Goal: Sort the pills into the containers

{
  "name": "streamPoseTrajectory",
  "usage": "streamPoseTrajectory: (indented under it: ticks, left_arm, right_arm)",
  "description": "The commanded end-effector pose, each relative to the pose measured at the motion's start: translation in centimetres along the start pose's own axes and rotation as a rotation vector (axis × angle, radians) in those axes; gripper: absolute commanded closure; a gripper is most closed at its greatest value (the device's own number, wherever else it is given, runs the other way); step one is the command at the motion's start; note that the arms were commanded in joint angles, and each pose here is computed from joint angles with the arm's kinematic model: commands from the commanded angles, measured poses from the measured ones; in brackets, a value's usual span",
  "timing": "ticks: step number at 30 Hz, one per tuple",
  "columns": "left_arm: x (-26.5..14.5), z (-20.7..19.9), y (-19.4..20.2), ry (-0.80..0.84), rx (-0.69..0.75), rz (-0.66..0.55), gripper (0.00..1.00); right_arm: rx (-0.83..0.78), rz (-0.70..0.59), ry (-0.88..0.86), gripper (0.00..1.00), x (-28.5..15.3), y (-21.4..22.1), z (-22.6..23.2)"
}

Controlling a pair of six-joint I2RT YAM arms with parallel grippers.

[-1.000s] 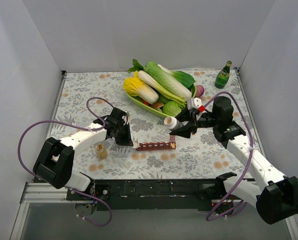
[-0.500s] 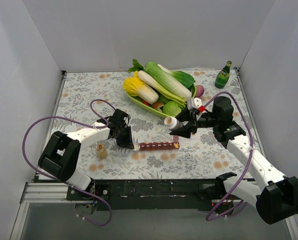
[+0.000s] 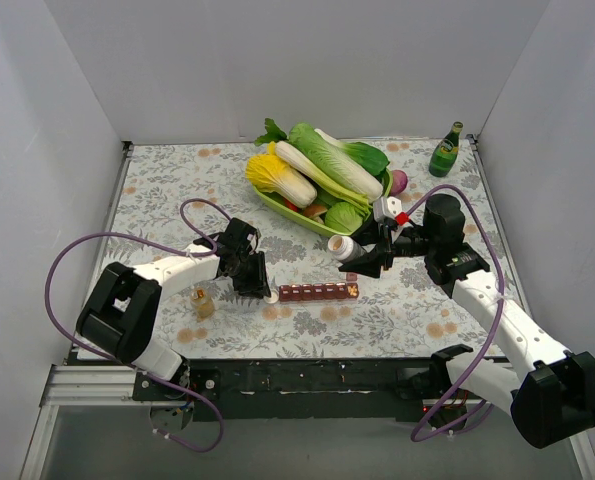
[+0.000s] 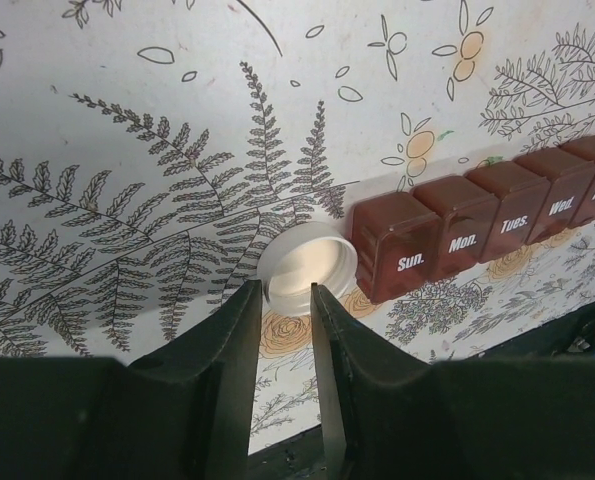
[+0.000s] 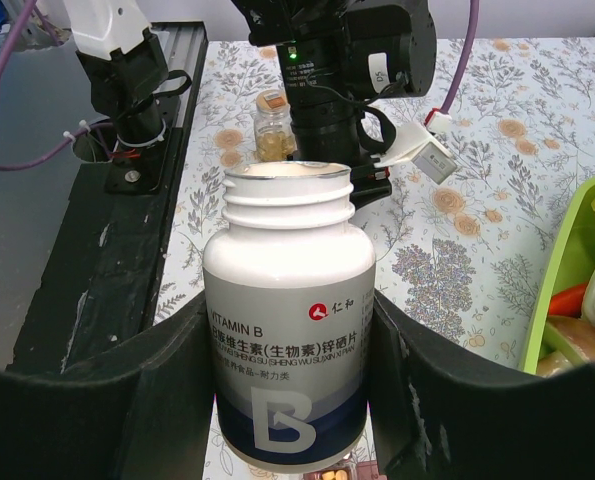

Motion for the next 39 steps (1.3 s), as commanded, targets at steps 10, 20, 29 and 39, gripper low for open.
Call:
streamPoseTrajectory:
  ticks: [10,20,29,39]
  left_arm:
    - [-3.6,-1.8,-1.0,0.079,0.091,-0.121,0.57]
    - [-1.6,-3.9,0.9,0.076,0.332,-0.050,0.59]
    - [-0.9,-3.7,0.0,-0.053,0.351,-0.094,0.62]
    - [-1.2,-3.7,-1.2,-0.111,0.389,-0.143,0.63]
  right_arm:
    - [-0.045,-0.020,-0.014,0.99,0.0,-0.9,0.1]
    - [-0.044,-0.020,-0.013,0.99,0.0,-0.9,0.0]
    - [-0.041,-0.020,-0.013,0.99,0.0,-0.8,-0.1]
    - [-0.038,-0.020,-0.010,0.99,0.0,-0.8,-0.2]
Point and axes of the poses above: each gripper's point midway between its finger pads, its own x axis out along the fingers, its own z axis along the line the jaws close on, y = z × x, the point moved 2 cm from there along -x, back along the fingers, and after that the axes turned 14 degrees about x, right-handed, at the moved point
